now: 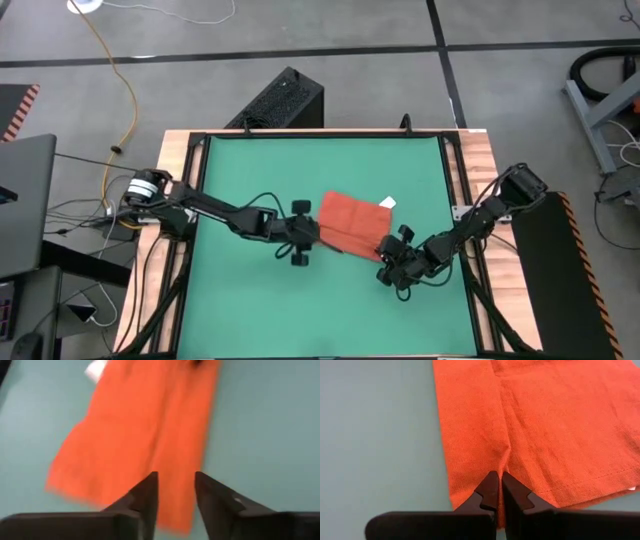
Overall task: Roll towel
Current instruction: Roll the orange towel
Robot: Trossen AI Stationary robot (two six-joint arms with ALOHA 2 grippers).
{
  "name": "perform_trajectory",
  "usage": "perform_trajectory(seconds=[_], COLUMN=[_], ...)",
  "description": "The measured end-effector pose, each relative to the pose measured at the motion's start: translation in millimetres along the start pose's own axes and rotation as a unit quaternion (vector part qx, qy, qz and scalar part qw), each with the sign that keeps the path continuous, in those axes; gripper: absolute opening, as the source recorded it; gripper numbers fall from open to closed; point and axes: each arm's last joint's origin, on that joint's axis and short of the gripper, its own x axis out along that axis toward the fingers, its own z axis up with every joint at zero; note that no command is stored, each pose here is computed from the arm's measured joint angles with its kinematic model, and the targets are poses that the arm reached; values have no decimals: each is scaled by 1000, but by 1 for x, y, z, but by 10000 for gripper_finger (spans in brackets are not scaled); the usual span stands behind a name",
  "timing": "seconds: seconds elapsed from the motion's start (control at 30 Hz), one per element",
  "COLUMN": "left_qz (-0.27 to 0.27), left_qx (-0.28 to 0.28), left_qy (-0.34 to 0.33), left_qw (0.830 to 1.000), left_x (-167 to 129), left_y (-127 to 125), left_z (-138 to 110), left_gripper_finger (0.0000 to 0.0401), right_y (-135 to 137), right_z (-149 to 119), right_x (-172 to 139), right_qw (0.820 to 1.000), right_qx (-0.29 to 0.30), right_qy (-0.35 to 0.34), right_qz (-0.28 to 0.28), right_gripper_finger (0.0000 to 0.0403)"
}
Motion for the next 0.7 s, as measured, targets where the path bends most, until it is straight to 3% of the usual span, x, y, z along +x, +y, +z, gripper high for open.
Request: perform_trajectory(seconds=[0.17,0.23,0.7], left_qz=[-1,4,1], left_qx=[34,36,10], left_qy=[-4,3,51], left_qw=[999,999,999], left_x=[21,28,54], left_y=[-7,-5,13], left_z=[-9,-13,-37], left_gripper_finger=[26,8,6], right_y=[0,0,0], right_z=[0,0,-1], right_x=[0,0,0], right_qw=[1000,1000,1000], right_qx=[0,1,0], right_qy=[3,8,14], right_qz=[2,6,5], right_gripper_finger=[29,29,29])
